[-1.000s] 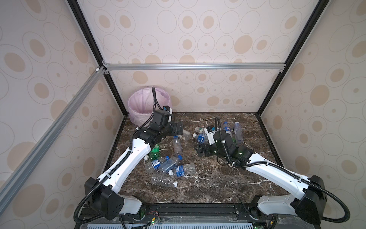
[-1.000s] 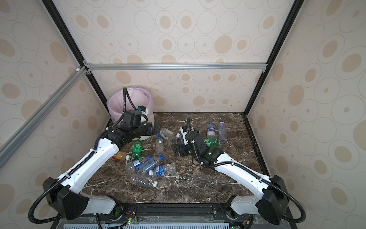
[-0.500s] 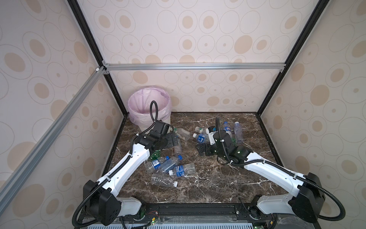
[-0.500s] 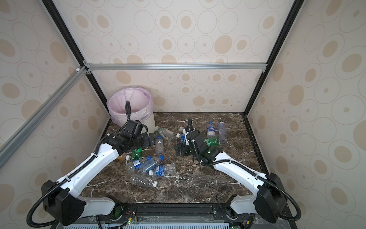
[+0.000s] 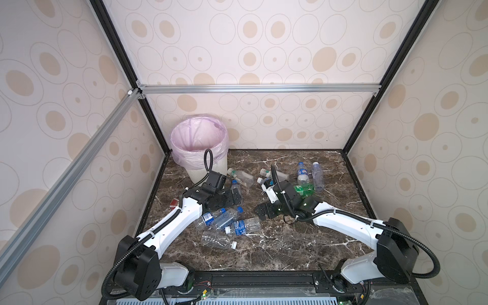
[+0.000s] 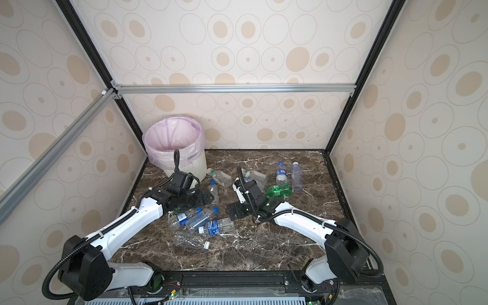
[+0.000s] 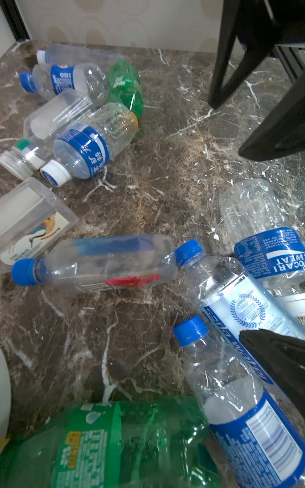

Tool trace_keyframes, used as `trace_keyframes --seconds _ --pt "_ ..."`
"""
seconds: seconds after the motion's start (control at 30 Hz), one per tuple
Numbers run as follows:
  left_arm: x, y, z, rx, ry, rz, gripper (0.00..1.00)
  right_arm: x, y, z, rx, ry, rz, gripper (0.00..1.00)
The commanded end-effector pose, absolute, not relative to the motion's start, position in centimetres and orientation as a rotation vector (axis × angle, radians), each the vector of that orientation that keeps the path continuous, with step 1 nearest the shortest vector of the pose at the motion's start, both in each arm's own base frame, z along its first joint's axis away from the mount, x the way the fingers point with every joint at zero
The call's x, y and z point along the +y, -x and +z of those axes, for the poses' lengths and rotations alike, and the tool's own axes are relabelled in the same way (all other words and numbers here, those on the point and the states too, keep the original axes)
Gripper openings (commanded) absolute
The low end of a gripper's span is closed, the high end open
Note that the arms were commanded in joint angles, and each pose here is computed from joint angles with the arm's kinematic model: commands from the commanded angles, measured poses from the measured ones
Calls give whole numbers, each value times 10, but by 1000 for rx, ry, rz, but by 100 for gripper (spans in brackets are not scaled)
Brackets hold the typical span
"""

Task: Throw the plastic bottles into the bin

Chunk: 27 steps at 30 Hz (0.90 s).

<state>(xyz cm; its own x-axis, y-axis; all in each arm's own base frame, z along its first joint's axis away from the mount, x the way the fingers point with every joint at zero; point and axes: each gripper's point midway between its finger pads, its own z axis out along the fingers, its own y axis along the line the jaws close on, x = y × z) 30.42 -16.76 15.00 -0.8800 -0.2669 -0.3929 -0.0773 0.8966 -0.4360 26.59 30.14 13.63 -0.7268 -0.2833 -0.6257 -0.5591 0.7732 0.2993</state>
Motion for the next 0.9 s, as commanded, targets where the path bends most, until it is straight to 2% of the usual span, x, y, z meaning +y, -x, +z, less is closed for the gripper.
trace_keyframes --seconds 0.0,0.5,0.87 --pt "-168 -308 164 2557 265 -638 99 317 -249 122 2386 773 671 100" --pt "-144 -304 158 2543 330 -651 99 355 -236 91 2396 979 631 100" --pt "-145 -304 154 2536 344 -709 99 355 -238 75 2422 974 557 100"
